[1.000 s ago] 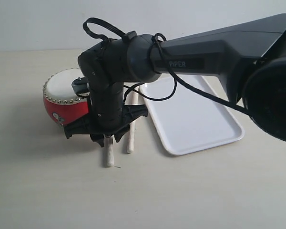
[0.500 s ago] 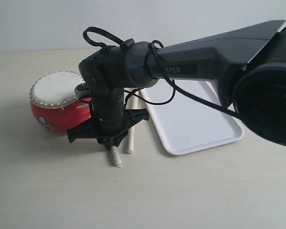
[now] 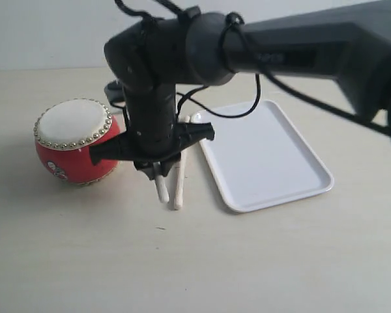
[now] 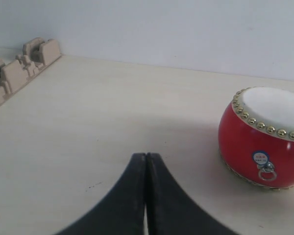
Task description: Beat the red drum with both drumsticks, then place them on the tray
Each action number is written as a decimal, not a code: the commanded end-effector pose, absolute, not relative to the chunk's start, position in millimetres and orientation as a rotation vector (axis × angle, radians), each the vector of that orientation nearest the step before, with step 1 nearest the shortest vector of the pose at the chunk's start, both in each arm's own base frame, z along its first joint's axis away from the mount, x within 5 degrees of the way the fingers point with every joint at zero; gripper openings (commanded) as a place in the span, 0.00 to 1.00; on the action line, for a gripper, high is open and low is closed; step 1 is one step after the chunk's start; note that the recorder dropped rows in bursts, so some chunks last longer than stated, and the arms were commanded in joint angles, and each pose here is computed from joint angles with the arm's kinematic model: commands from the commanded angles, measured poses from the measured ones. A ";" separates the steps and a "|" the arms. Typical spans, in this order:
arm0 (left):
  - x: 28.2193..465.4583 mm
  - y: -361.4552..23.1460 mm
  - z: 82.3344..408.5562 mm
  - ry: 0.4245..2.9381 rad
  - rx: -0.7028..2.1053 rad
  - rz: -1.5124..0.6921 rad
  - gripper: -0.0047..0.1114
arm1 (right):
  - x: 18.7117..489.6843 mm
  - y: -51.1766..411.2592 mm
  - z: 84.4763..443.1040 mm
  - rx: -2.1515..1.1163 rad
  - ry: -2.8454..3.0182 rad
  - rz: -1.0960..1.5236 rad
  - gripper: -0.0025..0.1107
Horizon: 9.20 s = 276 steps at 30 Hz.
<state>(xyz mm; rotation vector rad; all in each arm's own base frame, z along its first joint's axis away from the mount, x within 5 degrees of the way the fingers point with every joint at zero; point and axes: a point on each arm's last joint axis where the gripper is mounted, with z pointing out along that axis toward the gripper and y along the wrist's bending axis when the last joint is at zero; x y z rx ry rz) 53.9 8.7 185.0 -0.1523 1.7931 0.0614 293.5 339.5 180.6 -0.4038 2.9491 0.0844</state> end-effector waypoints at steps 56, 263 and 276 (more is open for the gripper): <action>53.7 8.6 185.4 1.786 -0.147 0.059 0.04 | 291.8 102.9 313.5 -0.693 1.890 0.754 0.02; 164.6 -86.4 248.0 2.780 0.394 0.376 0.04 | 295.9 284.7 214.8 -1.362 2.664 0.295 0.02; 167.2 -88.7 255.5 2.742 0.390 0.334 0.04 | 301.7 295.8 206.8 -1.347 2.630 0.379 0.02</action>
